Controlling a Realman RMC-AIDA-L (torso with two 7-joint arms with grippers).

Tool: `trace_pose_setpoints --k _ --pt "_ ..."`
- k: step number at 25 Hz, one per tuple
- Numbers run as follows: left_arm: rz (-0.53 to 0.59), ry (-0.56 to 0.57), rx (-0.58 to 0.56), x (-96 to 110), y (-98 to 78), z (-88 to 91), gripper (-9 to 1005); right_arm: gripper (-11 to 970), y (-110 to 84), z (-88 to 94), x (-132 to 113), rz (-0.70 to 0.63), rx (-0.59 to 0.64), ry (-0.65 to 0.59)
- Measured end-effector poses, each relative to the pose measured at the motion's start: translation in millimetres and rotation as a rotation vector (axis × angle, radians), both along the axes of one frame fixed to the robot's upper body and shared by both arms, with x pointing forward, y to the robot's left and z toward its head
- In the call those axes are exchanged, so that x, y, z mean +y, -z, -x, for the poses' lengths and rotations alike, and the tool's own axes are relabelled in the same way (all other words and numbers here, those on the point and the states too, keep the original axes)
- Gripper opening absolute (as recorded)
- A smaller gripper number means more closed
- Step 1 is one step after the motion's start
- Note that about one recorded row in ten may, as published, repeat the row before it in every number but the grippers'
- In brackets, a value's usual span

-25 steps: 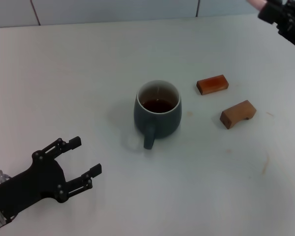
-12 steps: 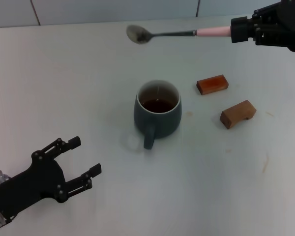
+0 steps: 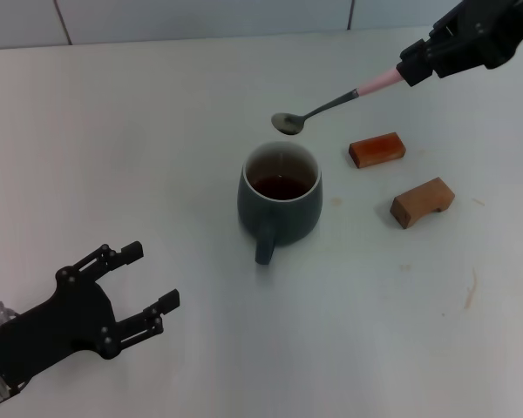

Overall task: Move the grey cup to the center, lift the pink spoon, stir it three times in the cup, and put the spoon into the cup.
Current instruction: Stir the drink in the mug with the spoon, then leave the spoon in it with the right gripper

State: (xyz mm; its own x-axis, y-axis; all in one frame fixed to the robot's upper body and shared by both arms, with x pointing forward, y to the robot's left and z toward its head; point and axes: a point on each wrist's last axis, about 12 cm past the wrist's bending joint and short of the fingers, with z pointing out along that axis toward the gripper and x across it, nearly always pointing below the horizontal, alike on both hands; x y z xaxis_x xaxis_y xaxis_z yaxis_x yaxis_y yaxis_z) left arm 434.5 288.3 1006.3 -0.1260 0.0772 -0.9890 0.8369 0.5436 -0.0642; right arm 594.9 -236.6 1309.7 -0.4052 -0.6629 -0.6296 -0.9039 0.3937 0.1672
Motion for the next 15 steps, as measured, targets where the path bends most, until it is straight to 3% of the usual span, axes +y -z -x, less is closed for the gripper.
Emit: trace_pose_setpoints --k 7,15 --pt "-0.006 0.007 0.003 -0.7 0.5 -0.4 821 117 -10.0 -21.1 57.1 0.235 0.064 -0.091" --pt "-0.012 0.014 0.007 -1.8 1.2 -0.7 821 117 -8.3 -29.5 92.3 0.329 0.017 -0.129"
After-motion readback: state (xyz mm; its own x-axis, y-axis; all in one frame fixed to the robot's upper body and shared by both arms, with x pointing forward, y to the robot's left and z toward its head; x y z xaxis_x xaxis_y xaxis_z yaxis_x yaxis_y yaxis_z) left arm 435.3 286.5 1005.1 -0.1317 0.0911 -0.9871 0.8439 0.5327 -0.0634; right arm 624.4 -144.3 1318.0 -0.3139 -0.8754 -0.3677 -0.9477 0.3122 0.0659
